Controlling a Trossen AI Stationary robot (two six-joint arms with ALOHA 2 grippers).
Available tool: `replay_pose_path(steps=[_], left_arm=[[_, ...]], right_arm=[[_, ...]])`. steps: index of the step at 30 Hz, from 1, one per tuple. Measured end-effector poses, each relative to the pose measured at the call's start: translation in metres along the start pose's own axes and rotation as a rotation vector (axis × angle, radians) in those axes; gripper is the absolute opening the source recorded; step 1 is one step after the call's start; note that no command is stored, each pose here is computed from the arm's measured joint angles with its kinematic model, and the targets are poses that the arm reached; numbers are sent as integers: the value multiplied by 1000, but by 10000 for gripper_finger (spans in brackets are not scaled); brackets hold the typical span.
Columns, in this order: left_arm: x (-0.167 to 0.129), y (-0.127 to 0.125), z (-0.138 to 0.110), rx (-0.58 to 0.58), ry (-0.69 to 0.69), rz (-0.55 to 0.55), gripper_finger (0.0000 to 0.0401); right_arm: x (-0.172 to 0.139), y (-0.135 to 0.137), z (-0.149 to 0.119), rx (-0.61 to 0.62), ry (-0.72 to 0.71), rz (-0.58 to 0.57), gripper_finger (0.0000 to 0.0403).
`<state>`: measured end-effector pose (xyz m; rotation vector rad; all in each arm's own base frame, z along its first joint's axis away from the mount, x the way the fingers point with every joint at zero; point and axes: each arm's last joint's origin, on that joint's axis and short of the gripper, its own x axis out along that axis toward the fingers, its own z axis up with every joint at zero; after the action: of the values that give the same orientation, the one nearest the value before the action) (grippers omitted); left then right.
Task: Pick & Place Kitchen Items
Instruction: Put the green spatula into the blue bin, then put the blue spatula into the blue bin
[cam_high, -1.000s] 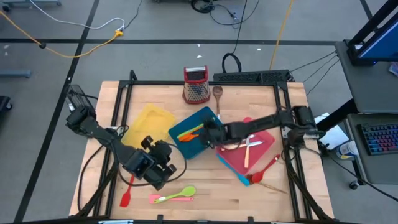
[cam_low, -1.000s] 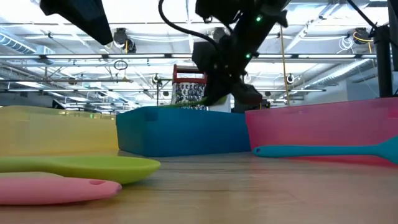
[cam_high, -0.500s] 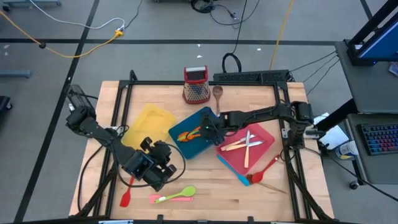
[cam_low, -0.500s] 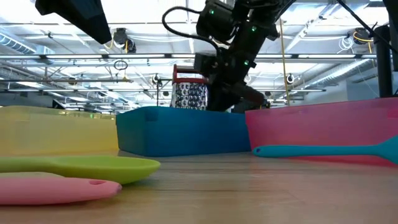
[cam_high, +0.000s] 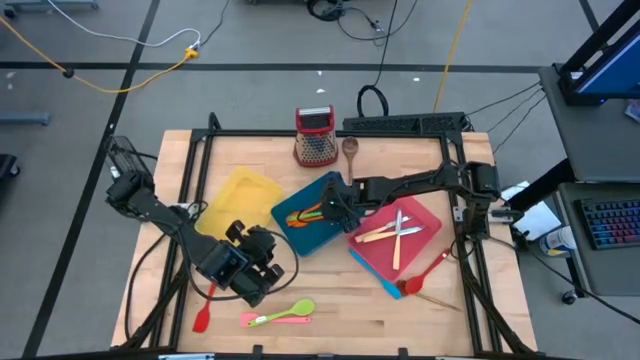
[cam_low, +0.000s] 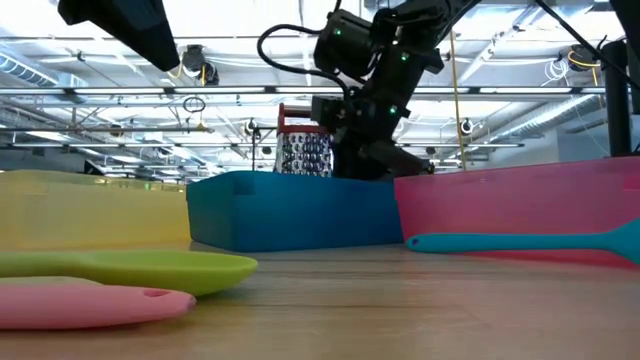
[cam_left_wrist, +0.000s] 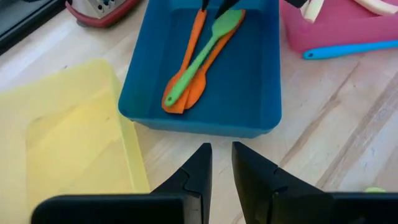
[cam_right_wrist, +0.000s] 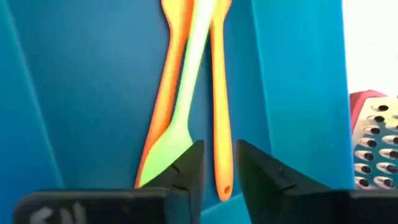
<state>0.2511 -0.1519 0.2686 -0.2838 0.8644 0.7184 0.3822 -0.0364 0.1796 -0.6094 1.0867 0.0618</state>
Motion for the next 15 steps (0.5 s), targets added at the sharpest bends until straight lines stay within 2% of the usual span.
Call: replay_pose_path(steps=[7,11,15], left_arm=[[0,0,-6,8,157,-33,67],[6,1,-14,58,190,-22,67],[15,3,-22,111,218,-20,67]], right_arm=[[-7,3,5,66,-20,-10,130],[-30,9,16,101,-91,-23,136],[-54,21,28,214,-163,-8,136]])
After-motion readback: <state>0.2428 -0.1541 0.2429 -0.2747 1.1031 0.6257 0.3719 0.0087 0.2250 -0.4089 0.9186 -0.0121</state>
